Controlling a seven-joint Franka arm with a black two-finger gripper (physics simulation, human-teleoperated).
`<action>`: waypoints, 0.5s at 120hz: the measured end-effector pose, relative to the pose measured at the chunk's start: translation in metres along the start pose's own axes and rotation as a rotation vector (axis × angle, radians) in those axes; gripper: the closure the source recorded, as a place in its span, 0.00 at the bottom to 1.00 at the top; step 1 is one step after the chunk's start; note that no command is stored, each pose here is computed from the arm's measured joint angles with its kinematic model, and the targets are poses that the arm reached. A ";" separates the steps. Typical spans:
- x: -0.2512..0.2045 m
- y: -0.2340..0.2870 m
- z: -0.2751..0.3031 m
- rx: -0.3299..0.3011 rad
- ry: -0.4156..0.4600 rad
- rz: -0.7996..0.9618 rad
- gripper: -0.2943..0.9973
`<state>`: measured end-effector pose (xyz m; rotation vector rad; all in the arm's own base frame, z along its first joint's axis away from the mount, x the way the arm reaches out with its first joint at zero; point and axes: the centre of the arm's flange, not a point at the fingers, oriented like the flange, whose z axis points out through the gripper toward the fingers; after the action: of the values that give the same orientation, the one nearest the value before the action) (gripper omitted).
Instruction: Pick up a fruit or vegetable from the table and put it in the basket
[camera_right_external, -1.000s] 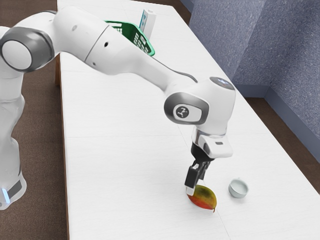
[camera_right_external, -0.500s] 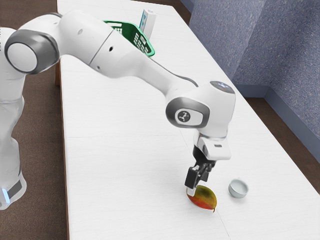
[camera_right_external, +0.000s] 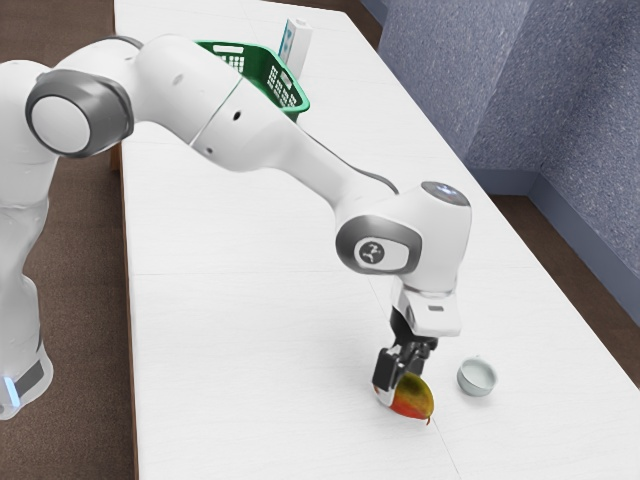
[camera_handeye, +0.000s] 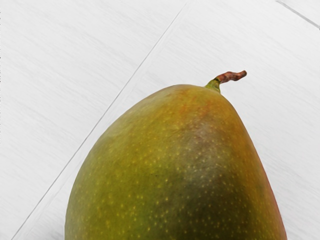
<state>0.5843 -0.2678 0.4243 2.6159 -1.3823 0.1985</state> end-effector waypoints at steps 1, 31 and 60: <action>0.000 0.000 0.000 0.001 0.001 0.001 0.23; 0.005 -0.003 0.011 0.012 0.021 0.022 0.23; 0.009 -0.006 0.009 0.043 0.059 0.009 0.43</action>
<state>0.5950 -0.2734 0.4172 2.6157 -1.3860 0.3079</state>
